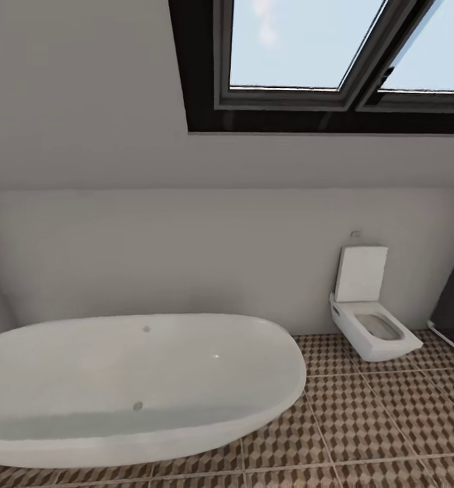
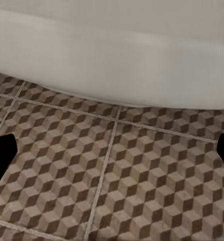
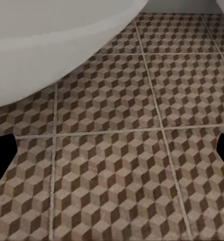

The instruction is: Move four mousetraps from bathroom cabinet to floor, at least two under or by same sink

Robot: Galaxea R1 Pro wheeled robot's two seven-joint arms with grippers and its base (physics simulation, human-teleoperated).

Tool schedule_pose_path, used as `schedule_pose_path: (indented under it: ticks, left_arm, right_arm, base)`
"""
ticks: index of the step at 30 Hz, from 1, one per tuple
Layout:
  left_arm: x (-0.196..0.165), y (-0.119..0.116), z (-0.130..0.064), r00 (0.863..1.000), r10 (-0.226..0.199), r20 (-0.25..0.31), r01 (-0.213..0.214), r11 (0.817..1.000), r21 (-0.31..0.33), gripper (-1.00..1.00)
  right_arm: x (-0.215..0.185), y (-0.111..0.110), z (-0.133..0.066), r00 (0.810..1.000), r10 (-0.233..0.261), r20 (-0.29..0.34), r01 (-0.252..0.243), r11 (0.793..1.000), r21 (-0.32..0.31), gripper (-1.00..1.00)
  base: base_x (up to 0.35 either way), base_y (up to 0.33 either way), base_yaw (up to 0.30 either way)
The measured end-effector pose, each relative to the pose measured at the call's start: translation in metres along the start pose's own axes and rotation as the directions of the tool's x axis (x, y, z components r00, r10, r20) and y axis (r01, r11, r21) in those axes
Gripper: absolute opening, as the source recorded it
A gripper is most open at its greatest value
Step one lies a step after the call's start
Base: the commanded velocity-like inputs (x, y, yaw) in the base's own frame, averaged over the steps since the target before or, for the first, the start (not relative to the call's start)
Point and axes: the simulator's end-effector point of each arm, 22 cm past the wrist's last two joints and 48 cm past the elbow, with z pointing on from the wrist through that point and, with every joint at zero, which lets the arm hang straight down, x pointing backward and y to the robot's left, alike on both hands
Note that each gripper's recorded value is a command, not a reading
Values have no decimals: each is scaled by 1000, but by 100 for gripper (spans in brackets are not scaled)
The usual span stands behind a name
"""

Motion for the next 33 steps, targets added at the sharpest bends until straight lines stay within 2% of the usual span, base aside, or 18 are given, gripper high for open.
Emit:
schedule_pose_path:
  ticks: [33]
  left_arm:
    - [-2,8,1,1000,4,4,-4,1000,-11,100]
  right_arm:
    - [0,2,0,1000,-4,2,4,1000,-10,100]
  base:
    - [0,0,-300]
